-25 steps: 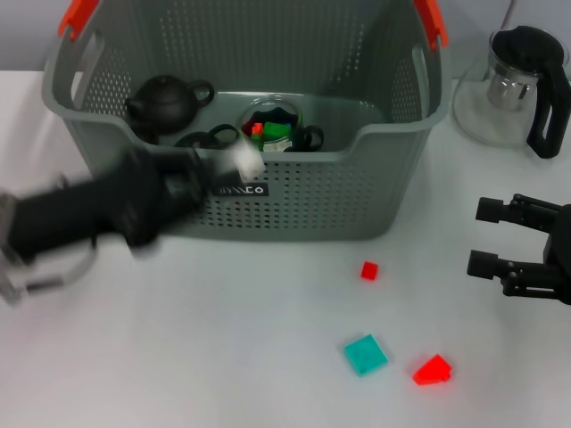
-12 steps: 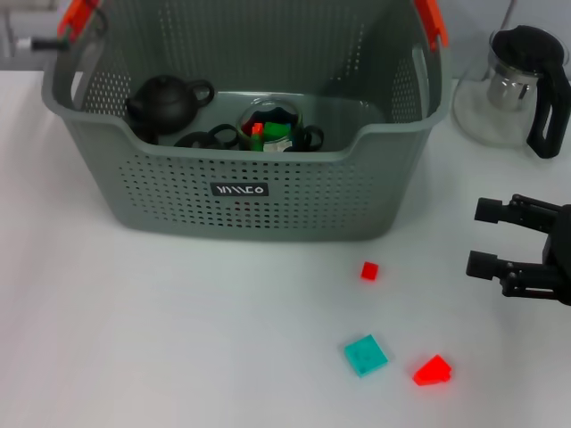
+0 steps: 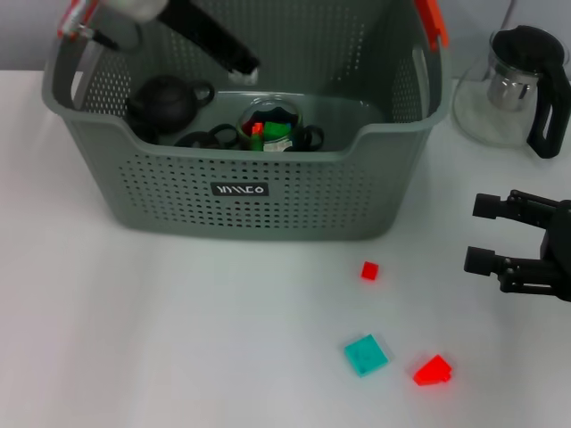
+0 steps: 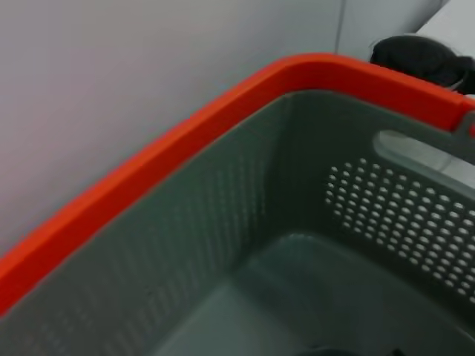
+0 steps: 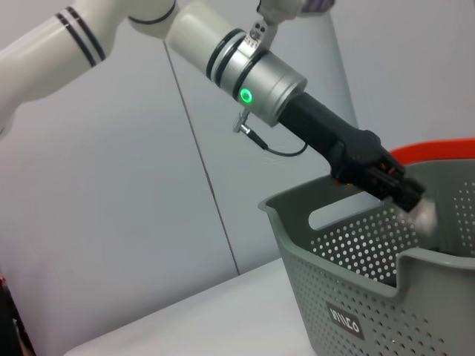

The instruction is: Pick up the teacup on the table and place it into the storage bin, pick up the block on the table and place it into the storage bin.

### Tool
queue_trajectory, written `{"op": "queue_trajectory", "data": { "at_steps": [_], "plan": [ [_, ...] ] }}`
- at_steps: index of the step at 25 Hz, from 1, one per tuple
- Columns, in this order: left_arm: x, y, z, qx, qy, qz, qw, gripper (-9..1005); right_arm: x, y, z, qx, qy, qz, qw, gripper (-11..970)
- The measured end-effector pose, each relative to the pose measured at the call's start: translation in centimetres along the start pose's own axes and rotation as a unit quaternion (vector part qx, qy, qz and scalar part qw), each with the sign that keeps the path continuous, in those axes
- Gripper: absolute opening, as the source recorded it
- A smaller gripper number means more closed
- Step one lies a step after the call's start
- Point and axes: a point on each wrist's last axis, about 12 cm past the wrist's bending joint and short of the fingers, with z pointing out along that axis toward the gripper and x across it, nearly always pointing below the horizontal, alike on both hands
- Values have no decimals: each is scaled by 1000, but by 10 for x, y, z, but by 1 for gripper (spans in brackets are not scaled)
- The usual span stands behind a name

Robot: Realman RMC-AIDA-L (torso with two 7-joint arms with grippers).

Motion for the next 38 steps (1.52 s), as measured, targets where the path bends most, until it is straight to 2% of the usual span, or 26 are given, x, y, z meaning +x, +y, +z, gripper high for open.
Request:
{"op": "queue_trajectory", "data": {
  "at_steps": [2,5,6,8,10,11,12,13,14,15,16,18,20,21,22,25,26,28,32,34,35,38],
  "plan": [
    [-1,-5,3,-8,-11,4,1000,272,0,0,0,1,0,0,1000,914],
    [-1,-5,-5,-5,-53,-12,999,279,0,0,0,2,0,0,1000,914],
    [1,-3,-10,1,-79,-24,997,282,0,0,0,2,0,0,1000,915],
    [13,5,-27,22,-164,-65,984,353,0,-1,0,2,0,0,1000,915],
    [32,11,-40,56,-257,-103,959,424,0,-1,1,2,1,-1,1000,915],
    [45,12,-46,93,-320,-129,934,459,0,-1,1,2,0,-1,1000,915],
    [53,13,-50,114,-358,-145,915,494,0,-1,1,2,0,-1,1000,915],
    [65,13,-53,148,-402,-165,888,530,0,-1,1,2,0,0,1000,915],
    [83,13,-56,195,-456,-190,848,565,0,-1,1,2,0,0,1000,915],
    [83,13,-56,195,-456,-190,848,600,0,-1,1,2,0,0,1000,914],
    [94,11,-58,224,-481,-195,825,634,0,-1,1,2,0,0,1000,914],
    [112,6,-59,266,-514,-197,792,704,0,-1,2,1,0,0,1000,914],
    [132,-3,-56,299,-525,-177,777,773,0,0,2,1,0,-1,1000,914],
    [140,-8,-54,309,-524,-167,776,808,0,-1,2,1,0,-2,1000,914],
    [148,-14,-51,313,-512,-151,786,842,0,-1,2,1,0,-3,1000,914],
    [175,-35,-36,323,-432,-98,836,946,-1,-1,2,0,-1,-5,1000,915],
    [186,-42,-31,327,-395,-79,855,945,-1,-1,2,-1,-1,-6,1000,915],
    [202,-52,-23,327,-350,-52,876,942,-2,0,2,-5,1,-5,1000,915],
    [229,-65,-14,316,-302,-13,899,938,-3,5,-1,-35,17,-3,999,915],
    [240,-68,-9,306,-273,-4,912,935,-7,8,-5,-51,62,13,997,914],
    [240,-68,-9,306,-273,-4,912,934,-7,8,-5,-51,62,13,997,914],
    [247,-65,-9,288,-265,-19,920,933,-12,8,-4,-57,131,41,989,914]
  ]
}}
